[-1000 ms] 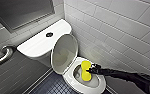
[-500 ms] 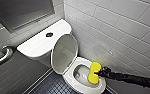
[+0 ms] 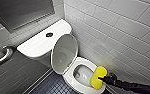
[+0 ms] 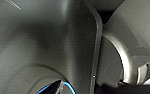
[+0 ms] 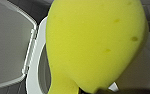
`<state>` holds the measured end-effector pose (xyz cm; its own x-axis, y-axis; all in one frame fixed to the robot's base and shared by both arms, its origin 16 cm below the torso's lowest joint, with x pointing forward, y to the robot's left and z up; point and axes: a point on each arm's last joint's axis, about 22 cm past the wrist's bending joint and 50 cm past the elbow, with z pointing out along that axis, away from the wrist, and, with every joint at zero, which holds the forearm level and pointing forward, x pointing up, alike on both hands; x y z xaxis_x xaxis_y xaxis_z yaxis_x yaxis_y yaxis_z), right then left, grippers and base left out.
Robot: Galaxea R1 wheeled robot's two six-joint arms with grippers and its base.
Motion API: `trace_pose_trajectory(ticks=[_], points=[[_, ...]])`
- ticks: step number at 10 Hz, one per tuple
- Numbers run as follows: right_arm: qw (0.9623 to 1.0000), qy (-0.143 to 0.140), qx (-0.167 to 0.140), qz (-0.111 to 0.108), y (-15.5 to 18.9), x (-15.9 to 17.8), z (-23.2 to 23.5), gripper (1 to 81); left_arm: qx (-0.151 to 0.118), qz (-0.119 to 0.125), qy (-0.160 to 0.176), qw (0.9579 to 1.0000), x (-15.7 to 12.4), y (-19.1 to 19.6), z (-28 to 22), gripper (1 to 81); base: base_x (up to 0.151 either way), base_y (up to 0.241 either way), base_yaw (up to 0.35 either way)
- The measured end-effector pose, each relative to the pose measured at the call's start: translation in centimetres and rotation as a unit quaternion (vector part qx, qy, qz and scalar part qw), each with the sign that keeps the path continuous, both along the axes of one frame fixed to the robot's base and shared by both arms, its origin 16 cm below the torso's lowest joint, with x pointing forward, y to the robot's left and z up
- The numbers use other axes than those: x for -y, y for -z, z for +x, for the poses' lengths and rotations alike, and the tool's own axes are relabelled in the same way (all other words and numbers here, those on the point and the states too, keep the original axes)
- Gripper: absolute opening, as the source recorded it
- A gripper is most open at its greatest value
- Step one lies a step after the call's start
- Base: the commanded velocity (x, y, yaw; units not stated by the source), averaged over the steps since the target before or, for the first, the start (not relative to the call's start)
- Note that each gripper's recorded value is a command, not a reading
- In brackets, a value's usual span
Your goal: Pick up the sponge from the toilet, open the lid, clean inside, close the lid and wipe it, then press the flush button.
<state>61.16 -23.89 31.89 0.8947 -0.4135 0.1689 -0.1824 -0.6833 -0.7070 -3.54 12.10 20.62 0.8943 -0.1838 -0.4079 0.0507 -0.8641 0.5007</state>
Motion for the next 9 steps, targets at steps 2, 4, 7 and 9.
trace_pose_trajectory(ticks=[2, 4, 7, 9], points=[[0.9998, 0.016, -0.003, 0.009, -1.3, 1.3, -1.9, 1.0, 0.0, 0.0, 0.0, 1.0, 0.0, 0.0, 0.0, 81.1, 0.0, 0.0, 0.0], [0.9984, 0.027, -0.05, 0.004, -0.8, 3.6, -7.9, 1.0, 0.0, 0.0, 0.0, 1.0, 0.0, 0.0, 0.0, 81.1, 0.0, 0.0, 0.0], [0.9966, 0.049, -0.065, 0.017, -1.5, 3.4, -11.6, 1.0, 0.0, 0.0, 0.0, 1.0, 0.0, 0.0, 0.0, 81.1, 0.0, 0.0, 0.0], [0.9939, 0.057, -0.092, 0.018, -1.0, 3.5, -15.6, 1.0, 0.0, 0.0, 0.0, 1.0, 0.0, 0.0, 0.0, 81.1, 0.0, 0.0, 0.0]])
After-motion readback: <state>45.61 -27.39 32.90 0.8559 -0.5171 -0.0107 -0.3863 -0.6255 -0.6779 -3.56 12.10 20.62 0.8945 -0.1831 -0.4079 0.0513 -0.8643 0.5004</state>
